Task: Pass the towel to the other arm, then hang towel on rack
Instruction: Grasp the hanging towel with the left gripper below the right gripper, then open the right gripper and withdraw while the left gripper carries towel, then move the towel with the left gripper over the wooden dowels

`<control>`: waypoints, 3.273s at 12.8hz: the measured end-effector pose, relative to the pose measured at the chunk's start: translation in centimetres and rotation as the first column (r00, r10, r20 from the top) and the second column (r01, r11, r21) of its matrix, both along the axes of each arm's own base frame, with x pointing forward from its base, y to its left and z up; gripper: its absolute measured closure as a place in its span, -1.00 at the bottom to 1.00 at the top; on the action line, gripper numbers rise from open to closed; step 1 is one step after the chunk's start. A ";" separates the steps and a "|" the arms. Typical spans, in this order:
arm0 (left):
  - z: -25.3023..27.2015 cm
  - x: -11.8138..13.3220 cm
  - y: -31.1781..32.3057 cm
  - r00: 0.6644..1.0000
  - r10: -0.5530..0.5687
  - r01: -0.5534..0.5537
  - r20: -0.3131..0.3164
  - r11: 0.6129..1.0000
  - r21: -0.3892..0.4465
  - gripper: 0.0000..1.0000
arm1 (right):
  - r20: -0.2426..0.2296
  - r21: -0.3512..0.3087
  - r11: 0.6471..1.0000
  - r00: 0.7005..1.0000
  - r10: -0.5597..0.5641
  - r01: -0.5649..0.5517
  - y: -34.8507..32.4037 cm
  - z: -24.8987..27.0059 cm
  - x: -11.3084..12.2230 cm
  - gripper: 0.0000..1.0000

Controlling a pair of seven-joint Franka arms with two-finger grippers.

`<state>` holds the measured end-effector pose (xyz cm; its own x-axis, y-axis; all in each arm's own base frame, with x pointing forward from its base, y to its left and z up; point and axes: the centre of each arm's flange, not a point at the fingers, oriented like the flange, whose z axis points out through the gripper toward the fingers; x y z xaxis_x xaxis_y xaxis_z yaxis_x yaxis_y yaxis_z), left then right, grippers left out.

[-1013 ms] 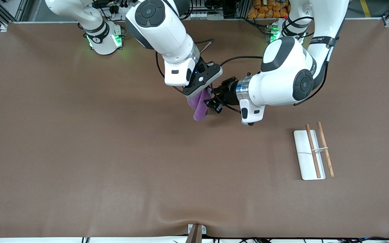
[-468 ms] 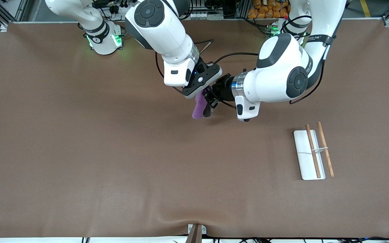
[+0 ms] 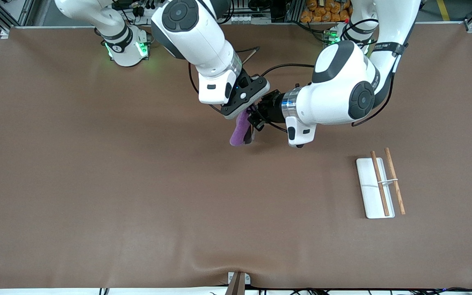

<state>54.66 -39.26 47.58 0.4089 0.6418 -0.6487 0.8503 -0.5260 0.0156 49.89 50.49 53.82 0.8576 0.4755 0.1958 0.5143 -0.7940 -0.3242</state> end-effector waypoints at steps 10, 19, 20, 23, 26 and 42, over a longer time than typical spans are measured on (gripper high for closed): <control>-0.1 1.4 1.8 1.000 0.026 -0.026 0.006 1.000 -0.007 0.88 | -0.055 -0.059 0.998 0.998 0.020 -0.023 -1.1 0.6 -0.7 0.00; 2.9 4.3 5.6 0.994 0.075 -0.073 0.085 0.997 -0.035 0.93 | -0.105 -0.174 0.985 0.994 -0.031 0.012 -7.6 3.5 0.6 -1.00; 3.9 5.0 7.1 0.990 0.084 -0.080 0.114 0.996 -0.039 0.93 | -0.102 -0.201 0.979 0.994 -0.045 0.023 -8.5 3.3 1.2 -1.00; 5.6 6.6 12.6 0.978 0.039 -0.030 0.203 0.999 -0.046 0.93 | -0.104 -0.272 0.960 0.989 -0.105 0.073 -12.4 2.3 3.5 -1.00; 4.8 8.4 18.8 0.958 -0.059 0.080 0.281 0.995 -0.062 0.93 | -0.113 -0.309 0.939 0.975 -0.193 0.150 -17.6 1.2 6.1 -1.00; -6.8 12.2 46.7 0.667 -0.444 0.526 0.599 0.849 0.043 0.93 | -0.072 -0.394 0.762 0.809 -0.584 0.514 -55.0 8.6 6.0 -1.00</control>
<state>66.86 7.41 40.75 0.9528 0.1778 -0.2460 0.2818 -0.8194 0.4991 55.93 -4.53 62.39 0.9941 -0.0831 -0.0697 -0.0847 -0.9962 -0.0211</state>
